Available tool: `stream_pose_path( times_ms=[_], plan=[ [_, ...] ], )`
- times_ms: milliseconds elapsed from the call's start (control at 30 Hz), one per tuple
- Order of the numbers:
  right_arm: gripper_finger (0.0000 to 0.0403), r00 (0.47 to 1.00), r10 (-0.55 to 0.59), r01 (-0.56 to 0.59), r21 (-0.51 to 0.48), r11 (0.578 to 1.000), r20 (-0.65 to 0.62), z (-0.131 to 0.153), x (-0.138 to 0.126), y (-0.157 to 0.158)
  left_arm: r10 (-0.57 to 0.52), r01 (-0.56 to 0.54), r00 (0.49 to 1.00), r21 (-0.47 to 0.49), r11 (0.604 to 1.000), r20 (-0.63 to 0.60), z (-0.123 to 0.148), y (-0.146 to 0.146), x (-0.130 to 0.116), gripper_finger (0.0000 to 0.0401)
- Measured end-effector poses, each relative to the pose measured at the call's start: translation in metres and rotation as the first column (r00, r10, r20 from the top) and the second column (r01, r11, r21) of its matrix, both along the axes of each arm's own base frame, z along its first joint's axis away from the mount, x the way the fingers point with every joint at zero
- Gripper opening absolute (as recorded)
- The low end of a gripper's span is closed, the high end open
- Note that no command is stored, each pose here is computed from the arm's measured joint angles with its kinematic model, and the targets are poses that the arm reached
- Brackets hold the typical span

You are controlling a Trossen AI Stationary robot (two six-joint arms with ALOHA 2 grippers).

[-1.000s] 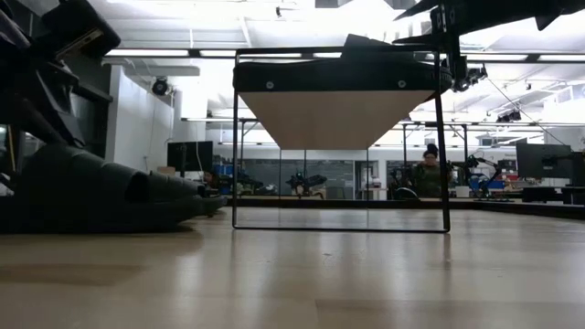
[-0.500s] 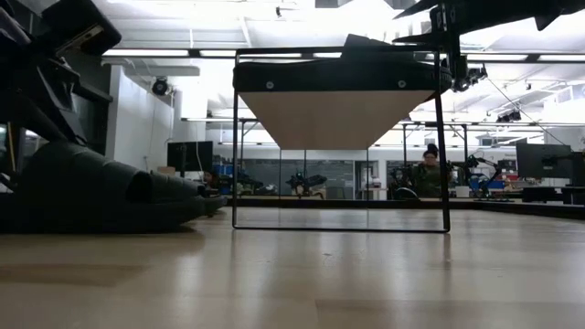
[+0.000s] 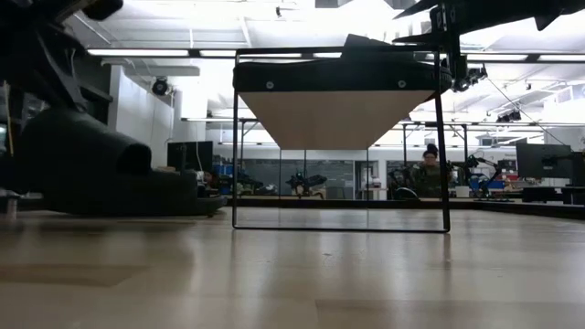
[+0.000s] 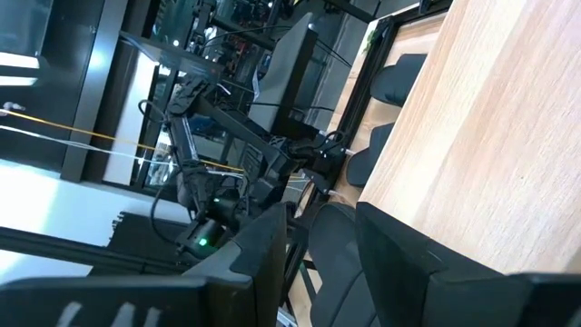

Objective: Pick and place slides into the shelf
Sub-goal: Put the black slide on the shelf

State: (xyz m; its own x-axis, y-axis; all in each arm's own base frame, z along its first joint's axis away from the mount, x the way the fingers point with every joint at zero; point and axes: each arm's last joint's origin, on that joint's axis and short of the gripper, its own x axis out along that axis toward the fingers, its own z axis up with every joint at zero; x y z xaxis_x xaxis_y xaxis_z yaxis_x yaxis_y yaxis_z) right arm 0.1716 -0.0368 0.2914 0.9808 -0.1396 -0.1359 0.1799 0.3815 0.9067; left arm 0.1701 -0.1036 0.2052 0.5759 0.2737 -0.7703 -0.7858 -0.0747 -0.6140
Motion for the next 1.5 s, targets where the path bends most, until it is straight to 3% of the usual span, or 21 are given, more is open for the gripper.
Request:
stream_pose_path(
  times_ms=[567,833,1100,1233,1500],
  plan=[
    [0.0126,0.999,0.006,-0.005,-0.01,1.0,0.047,0.005,0.0,0.0,0.007,0.019,0.991,0.185,0.983,-0.136,0.09,0.016,-0.019,0.0],
    [0.0126,0.992,0.063,-0.061,-0.029,0.998,0.107,0.011,0.001,0.002,0.03,-0.004,0.995,0.261,0.965,-0.097,0.127,0.026,-0.029,0.0],
    [0.0127,0.988,0.097,-0.095,-0.026,0.995,0.116,0.012,0.001,0.003,0.028,-0.037,0.999,0.34,0.94,0.033,0.159,0.032,-0.033,0.0],
    [0.0146,0.987,0.112,-0.109,-0.025,0.994,0.117,0.012,0.001,0.003,0.031,-0.044,0.999,0.363,0.931,0.042,0.169,0.038,-0.029,0.0],
    [0.0225,0.982,0.115,-0.116,-0.002,0.993,0.146,0.012,0.009,0.004,-0.007,-0.036,0.994,0.403,0.915,0.105,0.185,0.051,-0.006,0.0]
  ],
)
